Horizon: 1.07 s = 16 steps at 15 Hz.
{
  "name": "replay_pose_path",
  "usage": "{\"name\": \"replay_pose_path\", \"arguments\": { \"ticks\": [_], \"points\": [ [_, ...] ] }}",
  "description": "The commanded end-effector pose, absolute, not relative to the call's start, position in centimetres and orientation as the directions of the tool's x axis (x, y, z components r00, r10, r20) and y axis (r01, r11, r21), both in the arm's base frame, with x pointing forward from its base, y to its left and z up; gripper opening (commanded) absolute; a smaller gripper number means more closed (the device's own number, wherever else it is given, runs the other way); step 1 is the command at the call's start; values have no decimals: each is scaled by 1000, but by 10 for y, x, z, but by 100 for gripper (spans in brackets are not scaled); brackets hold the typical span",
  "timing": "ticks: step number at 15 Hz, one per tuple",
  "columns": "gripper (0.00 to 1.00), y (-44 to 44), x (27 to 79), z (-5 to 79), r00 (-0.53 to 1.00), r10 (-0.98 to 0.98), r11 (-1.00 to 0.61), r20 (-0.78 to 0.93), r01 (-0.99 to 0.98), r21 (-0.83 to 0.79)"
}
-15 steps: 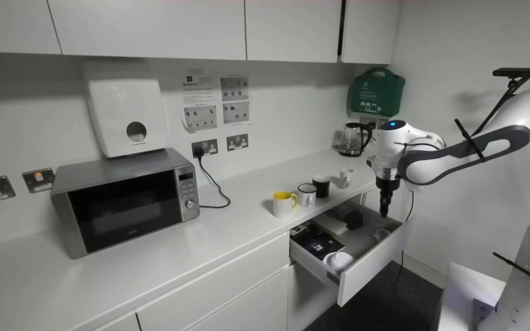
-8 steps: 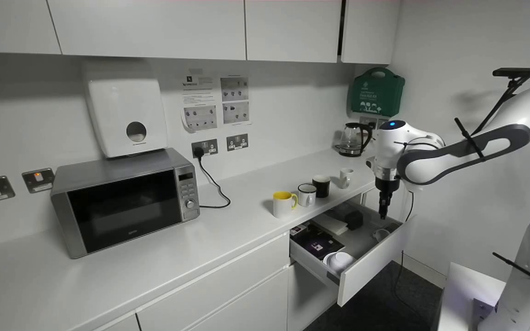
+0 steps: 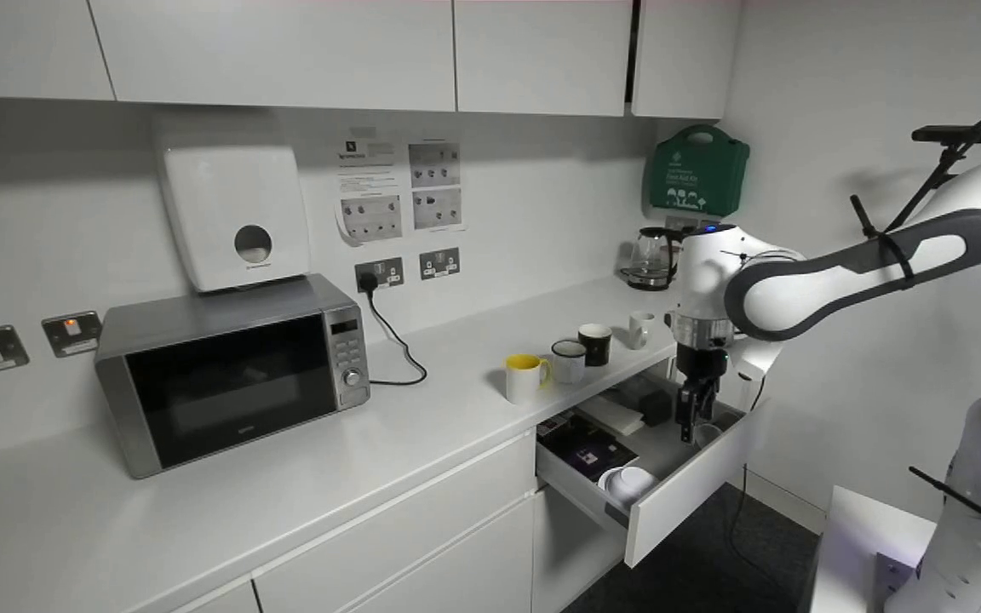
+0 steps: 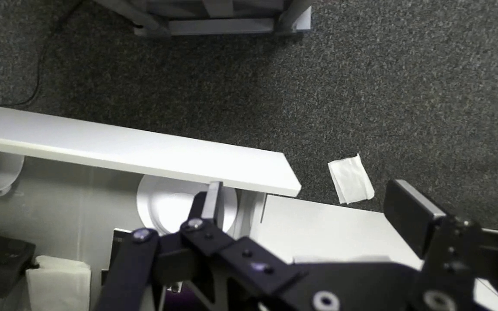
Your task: Close the open drawer
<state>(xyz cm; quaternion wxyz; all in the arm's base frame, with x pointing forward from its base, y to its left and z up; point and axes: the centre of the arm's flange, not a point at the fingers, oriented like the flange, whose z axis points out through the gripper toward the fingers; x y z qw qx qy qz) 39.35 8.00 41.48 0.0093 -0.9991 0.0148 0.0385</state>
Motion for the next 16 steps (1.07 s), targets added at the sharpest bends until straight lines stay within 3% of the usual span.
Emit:
{"name": "replay_pose_path", "arguments": {
  "ticks": [1,6,16],
  "points": [
    [100,108,399,417,989,-120,-991,-89,-125,-53],
    [100,105,404,394,966,-243,-969,-84,-246,-30],
    [100,84,391,307,946,-290,-957,-146,-290,25]
  ]
}}
